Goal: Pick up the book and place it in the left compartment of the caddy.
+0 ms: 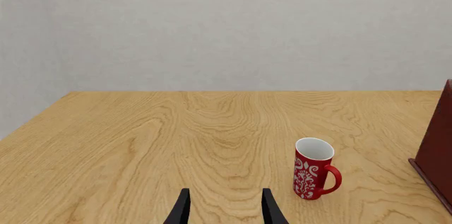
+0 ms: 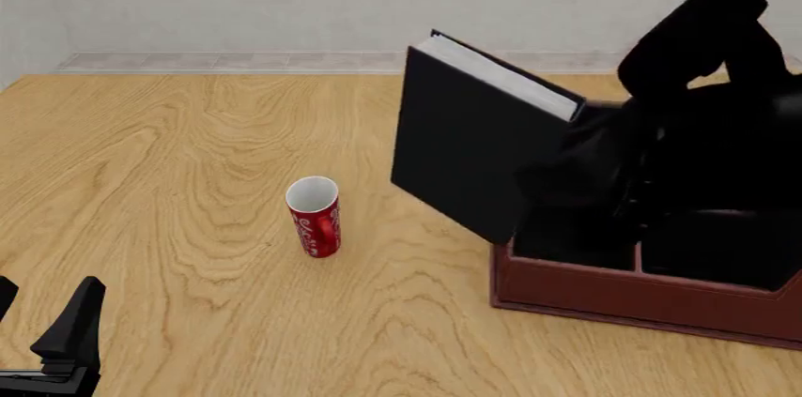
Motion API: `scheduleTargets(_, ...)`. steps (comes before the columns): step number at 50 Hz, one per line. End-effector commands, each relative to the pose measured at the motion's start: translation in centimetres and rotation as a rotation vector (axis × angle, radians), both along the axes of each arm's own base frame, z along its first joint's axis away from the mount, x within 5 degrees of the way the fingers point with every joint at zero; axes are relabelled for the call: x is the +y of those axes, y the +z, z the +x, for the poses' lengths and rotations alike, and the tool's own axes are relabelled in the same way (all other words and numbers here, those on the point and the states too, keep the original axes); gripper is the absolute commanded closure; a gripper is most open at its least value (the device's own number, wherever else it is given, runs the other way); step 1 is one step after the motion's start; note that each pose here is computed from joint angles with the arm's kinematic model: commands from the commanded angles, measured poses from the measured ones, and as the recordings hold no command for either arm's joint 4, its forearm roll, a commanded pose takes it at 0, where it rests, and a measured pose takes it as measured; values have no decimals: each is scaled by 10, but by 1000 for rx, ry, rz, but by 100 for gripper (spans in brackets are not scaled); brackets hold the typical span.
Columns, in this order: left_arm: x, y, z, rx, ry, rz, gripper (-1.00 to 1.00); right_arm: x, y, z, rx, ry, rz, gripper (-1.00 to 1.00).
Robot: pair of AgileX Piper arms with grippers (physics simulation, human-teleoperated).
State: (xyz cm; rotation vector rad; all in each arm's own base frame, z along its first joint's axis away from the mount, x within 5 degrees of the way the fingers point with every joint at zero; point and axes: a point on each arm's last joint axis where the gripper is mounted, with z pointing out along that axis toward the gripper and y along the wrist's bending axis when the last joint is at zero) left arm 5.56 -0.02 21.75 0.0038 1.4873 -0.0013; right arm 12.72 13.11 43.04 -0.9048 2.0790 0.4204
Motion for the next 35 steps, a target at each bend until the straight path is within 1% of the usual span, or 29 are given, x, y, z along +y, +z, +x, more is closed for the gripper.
scheduleTargets(1, 0, 1, 0, -2, 0, 1, -100, -27, 9, -14, 0, -73, 28, 100)
scheduleTargets(8, 0, 1, 0, -2, 0, 1, -100, -43, 10, -24, -1, -116, 41, 100)
scheduleTargets(18, 0, 1, 0, -2, 0, 1, -100, -66, 12, -41, -3, -194, 76, 100)
scheduleTargets(35, 0, 1, 0, -2, 0, 1, -100, -86, 17, -57, -5, -273, 79, 100)
